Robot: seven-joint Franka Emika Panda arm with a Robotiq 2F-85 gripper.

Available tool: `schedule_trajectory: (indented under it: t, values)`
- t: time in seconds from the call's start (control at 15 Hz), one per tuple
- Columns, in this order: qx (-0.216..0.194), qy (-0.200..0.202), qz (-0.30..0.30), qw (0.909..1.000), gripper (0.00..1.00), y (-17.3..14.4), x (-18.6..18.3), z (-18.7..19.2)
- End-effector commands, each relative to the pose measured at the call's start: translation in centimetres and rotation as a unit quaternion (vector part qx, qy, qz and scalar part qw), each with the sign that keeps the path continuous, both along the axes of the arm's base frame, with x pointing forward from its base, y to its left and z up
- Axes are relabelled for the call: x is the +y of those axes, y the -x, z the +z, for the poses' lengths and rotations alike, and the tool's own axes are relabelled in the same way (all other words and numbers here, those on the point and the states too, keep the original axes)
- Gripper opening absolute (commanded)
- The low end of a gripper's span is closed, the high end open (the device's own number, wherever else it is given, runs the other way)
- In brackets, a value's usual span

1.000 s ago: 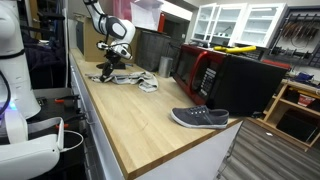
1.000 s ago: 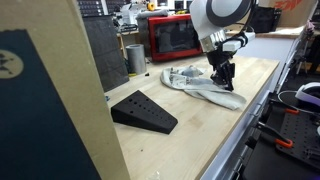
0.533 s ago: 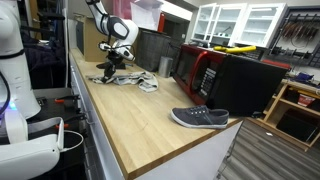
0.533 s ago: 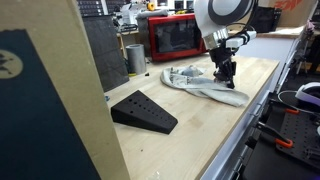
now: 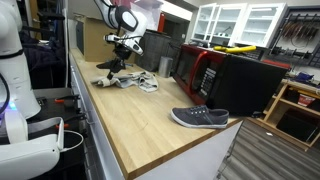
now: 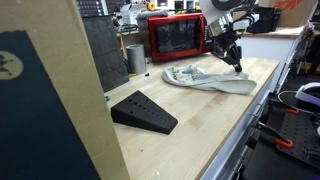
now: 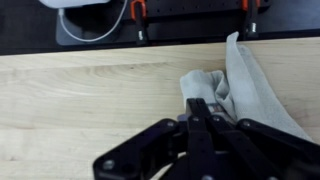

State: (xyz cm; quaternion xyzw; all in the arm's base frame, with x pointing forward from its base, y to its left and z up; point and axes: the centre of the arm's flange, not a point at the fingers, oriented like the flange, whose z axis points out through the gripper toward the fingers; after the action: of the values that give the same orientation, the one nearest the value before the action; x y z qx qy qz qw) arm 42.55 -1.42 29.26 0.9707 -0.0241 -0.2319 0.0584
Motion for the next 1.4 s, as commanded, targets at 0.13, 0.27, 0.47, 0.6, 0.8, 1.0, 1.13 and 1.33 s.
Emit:
schedule_trajectory:
  t: [0.13,0.27,0.47,0.6,0.8,1.0,1.13,1.33]
  values:
    - [0.040,0.038,0.086,0.9947,0.00,1.1,-5.0,5.3]
    - [0.057,0.033,0.121,0.9904,0.00,2.3,-6.1,7.0]
    - [0.071,0.024,0.168,0.9830,0.00,3.5,-7.0,9.4]
    - [0.065,0.020,0.189,0.9796,0.00,3.7,-7.3,10.8]
    - [0.039,0.035,0.218,0.9746,0.00,3.4,-8.2,12.6]
    - [0.012,0.067,0.226,0.9717,0.00,2.5,-9.2,13.1]
    - [-0.030,0.097,0.223,0.9697,0.00,1.6,-9.7,12.6]
    - [-0.114,0.137,0.209,0.9616,0.00,0.4,-10.0,11.5]
